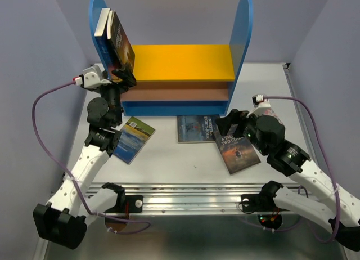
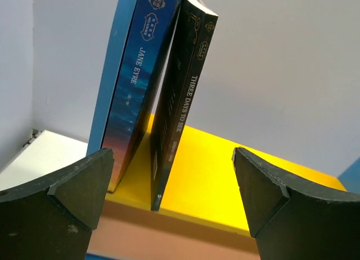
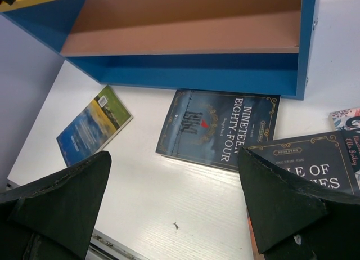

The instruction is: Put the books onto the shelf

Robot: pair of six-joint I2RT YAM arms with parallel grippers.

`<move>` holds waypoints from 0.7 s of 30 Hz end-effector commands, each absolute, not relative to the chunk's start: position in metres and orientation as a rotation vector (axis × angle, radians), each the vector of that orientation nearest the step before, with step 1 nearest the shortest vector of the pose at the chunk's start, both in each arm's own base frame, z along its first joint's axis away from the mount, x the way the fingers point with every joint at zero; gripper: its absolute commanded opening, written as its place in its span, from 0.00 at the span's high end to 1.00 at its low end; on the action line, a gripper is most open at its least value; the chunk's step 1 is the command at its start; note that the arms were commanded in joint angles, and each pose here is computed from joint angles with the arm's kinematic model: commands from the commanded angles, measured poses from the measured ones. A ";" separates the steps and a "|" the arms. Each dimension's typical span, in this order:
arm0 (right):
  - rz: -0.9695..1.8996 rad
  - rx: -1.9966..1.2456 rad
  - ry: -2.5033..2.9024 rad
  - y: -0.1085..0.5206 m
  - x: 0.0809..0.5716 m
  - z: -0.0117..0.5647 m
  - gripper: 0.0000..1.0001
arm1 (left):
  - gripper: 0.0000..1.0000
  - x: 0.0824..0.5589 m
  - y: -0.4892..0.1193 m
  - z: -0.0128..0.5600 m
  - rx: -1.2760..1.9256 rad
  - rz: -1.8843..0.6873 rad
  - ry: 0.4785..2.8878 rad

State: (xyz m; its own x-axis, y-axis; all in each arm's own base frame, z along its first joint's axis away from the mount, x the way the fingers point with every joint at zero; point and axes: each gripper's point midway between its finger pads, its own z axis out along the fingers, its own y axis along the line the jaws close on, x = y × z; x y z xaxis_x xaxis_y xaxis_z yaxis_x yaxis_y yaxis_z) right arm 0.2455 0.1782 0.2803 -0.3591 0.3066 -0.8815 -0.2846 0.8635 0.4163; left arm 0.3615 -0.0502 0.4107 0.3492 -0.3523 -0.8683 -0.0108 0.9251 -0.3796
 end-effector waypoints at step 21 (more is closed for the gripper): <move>0.636 0.026 1.763 0.165 0.234 0.296 0.00 | 1.00 0.387 -0.141 0.416 -0.333 -0.283 1.616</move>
State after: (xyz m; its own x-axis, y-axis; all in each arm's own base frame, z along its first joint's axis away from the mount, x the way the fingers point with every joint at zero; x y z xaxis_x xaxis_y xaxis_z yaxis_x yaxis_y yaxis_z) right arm 0.2330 0.1695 0.2895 -0.3269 0.3377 -0.8827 -0.3116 0.8432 0.4380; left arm 0.3619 -0.1697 0.4239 -0.0796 -0.4329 -0.8979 0.1856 0.8786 -0.4400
